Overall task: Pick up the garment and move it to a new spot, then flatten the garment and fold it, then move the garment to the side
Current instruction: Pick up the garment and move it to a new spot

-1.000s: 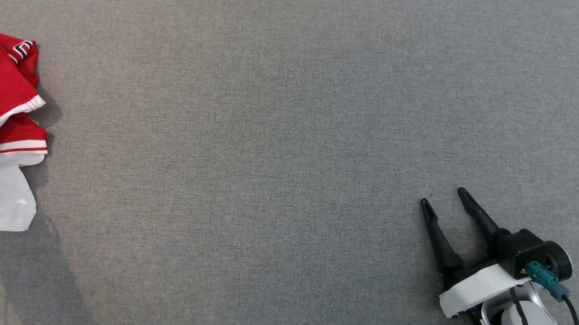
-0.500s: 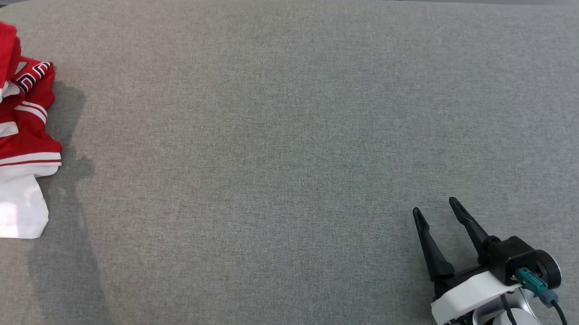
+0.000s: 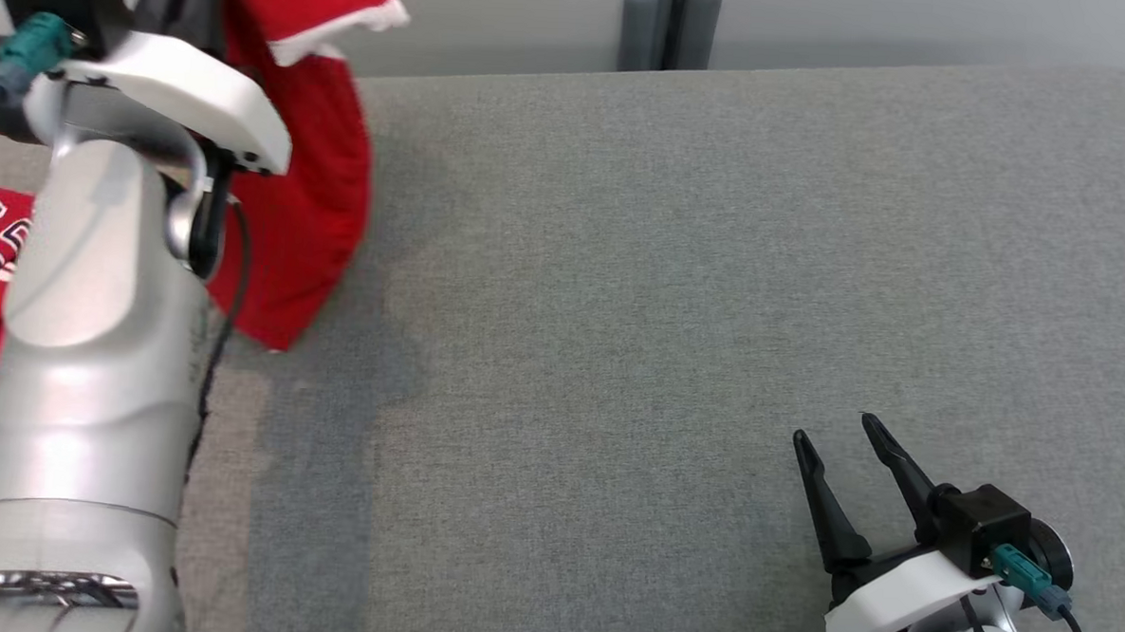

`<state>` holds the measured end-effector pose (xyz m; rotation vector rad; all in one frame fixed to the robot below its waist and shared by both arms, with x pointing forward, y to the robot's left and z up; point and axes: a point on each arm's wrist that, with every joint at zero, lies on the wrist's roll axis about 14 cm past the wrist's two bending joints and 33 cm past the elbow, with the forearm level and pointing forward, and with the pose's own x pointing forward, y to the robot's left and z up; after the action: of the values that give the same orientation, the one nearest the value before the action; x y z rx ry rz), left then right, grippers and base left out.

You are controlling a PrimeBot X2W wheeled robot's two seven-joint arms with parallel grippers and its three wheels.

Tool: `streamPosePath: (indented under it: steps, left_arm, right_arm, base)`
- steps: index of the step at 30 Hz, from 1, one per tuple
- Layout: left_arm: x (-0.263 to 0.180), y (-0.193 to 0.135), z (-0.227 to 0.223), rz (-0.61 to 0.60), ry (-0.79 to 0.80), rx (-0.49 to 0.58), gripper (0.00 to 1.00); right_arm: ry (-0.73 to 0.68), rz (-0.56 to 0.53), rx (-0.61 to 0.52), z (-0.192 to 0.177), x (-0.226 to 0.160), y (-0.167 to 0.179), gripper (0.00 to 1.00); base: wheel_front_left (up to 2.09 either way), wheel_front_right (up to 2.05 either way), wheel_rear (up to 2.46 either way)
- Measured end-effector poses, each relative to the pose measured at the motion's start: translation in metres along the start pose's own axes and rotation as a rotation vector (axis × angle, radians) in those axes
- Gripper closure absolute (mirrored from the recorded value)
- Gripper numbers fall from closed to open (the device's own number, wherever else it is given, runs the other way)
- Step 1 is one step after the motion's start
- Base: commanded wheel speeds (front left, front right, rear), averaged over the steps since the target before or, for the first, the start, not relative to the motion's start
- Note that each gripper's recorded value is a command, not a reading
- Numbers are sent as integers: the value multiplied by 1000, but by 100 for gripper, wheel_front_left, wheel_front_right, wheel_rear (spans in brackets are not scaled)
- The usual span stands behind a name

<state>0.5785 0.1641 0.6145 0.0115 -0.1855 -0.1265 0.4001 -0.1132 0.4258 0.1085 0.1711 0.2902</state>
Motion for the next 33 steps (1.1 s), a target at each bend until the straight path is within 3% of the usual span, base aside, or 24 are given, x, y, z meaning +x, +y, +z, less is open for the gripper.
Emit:
streamPosePath:
  steps: [7,14,19,24,25,26,27,28,33]
  left_arm:
    - [-7,-95,0,-198,-33,-106,100]
    - [-42,-202,-15,-454,4,-269,100]
    - [-67,-251,-33,-552,71,-300,100]
    - [-87,-275,-52,-606,138,-308,100]
    - [-90,-277,-56,-609,151,-304,96]
    - [-93,-277,-60,-605,162,-303,58]
    - [-95,-277,-63,-598,169,-300,5]
    - [-97,-276,-65,-591,176,-300,0]
    - [-108,-260,-80,-526,214,-284,0]
  right_arm:
    - [-25,-71,9,8,-21,-15,0]
    - [-43,-157,17,12,-41,-36,0]
    - [-43,-196,25,12,-51,-45,0]
    - [-42,-221,27,11,-56,-51,0]
    - [-42,-222,27,11,-57,-52,0]
    - [-43,-223,27,11,-58,-52,0]
    - [-45,-225,27,12,-58,-52,0]
    - [-46,-226,28,12,-58,-52,0]
    - [-55,-214,23,15,-59,-49,0]
  base:
    - [0,0,0]
    - [0,0,0]
    - [0,0,0]
    - [0,0,0]
    - [0,0,0]
    - [0,0,0]
    - [0,0,0]
    - [0,0,0]
    - [0,0,0]
